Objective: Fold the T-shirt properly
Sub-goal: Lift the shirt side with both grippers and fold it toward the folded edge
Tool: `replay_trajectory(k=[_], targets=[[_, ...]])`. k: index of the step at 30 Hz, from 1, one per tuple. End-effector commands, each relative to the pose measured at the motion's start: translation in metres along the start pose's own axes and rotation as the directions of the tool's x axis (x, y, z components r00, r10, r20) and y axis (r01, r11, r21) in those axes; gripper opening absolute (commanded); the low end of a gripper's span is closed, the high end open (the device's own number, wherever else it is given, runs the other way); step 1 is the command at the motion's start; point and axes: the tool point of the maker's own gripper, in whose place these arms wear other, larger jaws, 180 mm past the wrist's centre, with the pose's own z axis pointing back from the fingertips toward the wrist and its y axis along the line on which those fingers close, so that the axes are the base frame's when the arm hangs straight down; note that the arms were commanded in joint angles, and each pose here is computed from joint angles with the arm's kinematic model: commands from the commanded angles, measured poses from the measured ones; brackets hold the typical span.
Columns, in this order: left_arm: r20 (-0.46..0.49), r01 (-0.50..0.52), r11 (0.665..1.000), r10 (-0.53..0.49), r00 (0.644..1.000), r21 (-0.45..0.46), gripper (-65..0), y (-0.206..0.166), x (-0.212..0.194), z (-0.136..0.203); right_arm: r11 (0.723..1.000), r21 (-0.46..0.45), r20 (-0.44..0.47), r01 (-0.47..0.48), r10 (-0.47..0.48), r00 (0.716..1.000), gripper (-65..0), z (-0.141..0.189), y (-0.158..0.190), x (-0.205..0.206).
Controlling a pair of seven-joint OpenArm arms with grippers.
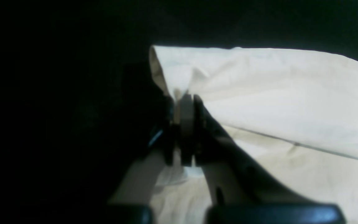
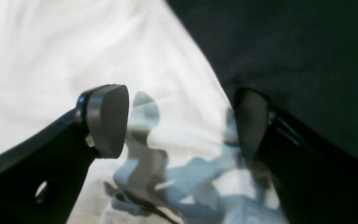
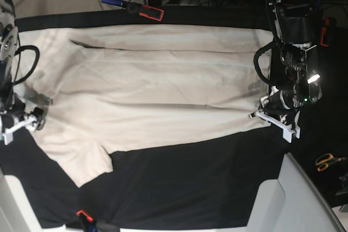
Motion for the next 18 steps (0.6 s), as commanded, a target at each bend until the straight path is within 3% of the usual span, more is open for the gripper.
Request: replay_trajectory(k=[1,6,15,18], targets=[[0.058,0.010,1.000,-0.010,0.998,-0.005,-65.0,-0.001,0.023,0.005,1.000,0.013,0.022,-0.015,0.015,1.000,-15.5,0.001,0.004,0.016],[0.058,0.010,1.000,-0.010,0.998,-0.005,-65.0,-0.001,0.023,0.005,1.000,0.016,0.024,-0.016,0.016,1.000,-17.0,0.000,0.007,0.017],[0.058,0.010,1.000,-0.010,0.998,-0.005,-65.0,-0.001,0.023,0.005,1.000,0.014,0.104,-0.016,0.015,0.994,-58.5,0.001,0.007,0.028],[0.058,0.010,1.000,-0.010,0.998,-0.005,-65.0,-0.001,0.023,0.005,1.000,0.014,0.126,-0.015,0.013,0.992,-61.8,0.001,0.007,0.032]])
